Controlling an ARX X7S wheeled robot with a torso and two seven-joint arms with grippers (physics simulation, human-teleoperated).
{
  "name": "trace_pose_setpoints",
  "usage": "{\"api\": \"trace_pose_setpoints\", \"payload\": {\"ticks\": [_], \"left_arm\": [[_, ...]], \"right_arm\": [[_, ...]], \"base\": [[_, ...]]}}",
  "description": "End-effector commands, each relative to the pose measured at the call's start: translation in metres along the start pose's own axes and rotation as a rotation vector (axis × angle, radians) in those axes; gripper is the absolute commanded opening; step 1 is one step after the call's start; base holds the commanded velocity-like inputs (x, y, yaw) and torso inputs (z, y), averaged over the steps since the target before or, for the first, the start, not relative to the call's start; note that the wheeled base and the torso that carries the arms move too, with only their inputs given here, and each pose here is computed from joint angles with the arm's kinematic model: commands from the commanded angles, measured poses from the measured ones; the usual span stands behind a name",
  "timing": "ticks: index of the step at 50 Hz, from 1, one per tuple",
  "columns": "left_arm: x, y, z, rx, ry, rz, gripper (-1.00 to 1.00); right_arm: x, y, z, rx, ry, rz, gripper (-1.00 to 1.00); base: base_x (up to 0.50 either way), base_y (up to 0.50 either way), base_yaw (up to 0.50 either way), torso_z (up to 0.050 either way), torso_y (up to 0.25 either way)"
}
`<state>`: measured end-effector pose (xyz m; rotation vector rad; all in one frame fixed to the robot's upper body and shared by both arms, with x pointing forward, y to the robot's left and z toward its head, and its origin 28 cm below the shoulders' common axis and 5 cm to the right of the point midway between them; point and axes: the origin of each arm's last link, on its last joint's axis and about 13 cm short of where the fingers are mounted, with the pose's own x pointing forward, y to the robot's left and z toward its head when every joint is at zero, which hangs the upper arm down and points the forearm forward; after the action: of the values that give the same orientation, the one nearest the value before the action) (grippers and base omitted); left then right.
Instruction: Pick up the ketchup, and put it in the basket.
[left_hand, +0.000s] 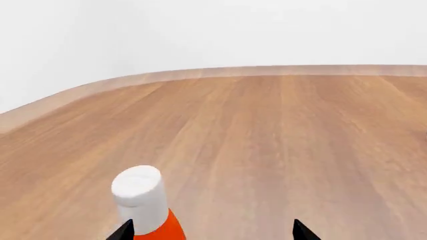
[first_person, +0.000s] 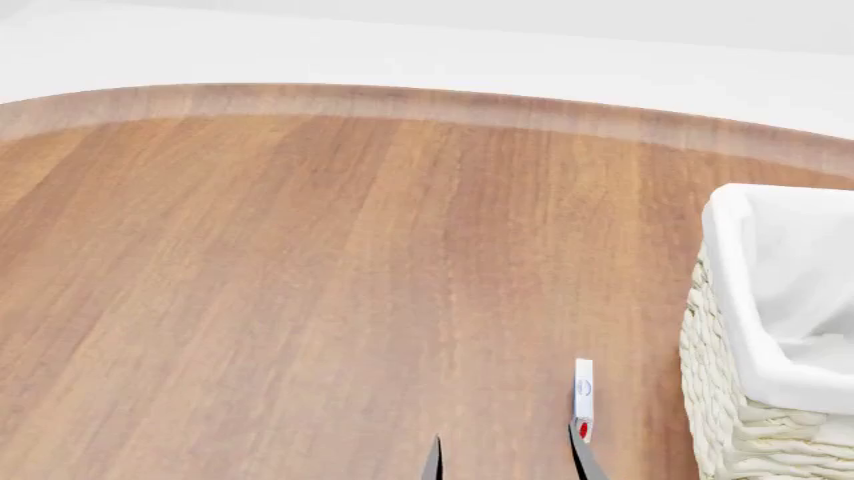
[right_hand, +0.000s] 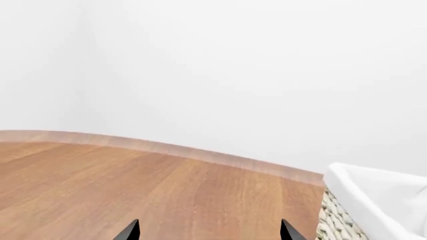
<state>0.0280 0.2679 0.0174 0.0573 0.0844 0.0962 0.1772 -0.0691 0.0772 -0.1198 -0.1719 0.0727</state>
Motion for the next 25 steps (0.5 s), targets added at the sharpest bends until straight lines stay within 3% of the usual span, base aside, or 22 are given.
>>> {"api": "trace_pose_setpoints", "payload": {"ticks": [1,17,19,25], "left_arm": [[-0.006,0.008,-0.009,0.000,0.064,0.041,1.00],[0.010,0.022,-0.024,-0.001,0.059,0.113,1.00],[0.013,0.025,-0.031,-0.051,0.081,0.126,1.00],[0.008,0.030,-0.043,-0.059,0.081,0.114,1.00]], "right_arm": [[0.000,0.000,-0.002,0.005,0.007,0.000,1.00],[0.000,-0.001,-0.002,0.019,0.009,-0.001,1.00],[0.000,-0.001,-0.003,0.020,0.011,0.003,1.00],[0.000,-0.001,-0.003,0.021,0.012,0.004,1.00]], "base": [[0.00,0.00,0.00,0.000,0.000],[0.00,0.00,0.00,0.000,0.000],[0.00,0.00,0.00,0.000,0.000],[0.00,0.00,0.00,0.000,0.000]]}}
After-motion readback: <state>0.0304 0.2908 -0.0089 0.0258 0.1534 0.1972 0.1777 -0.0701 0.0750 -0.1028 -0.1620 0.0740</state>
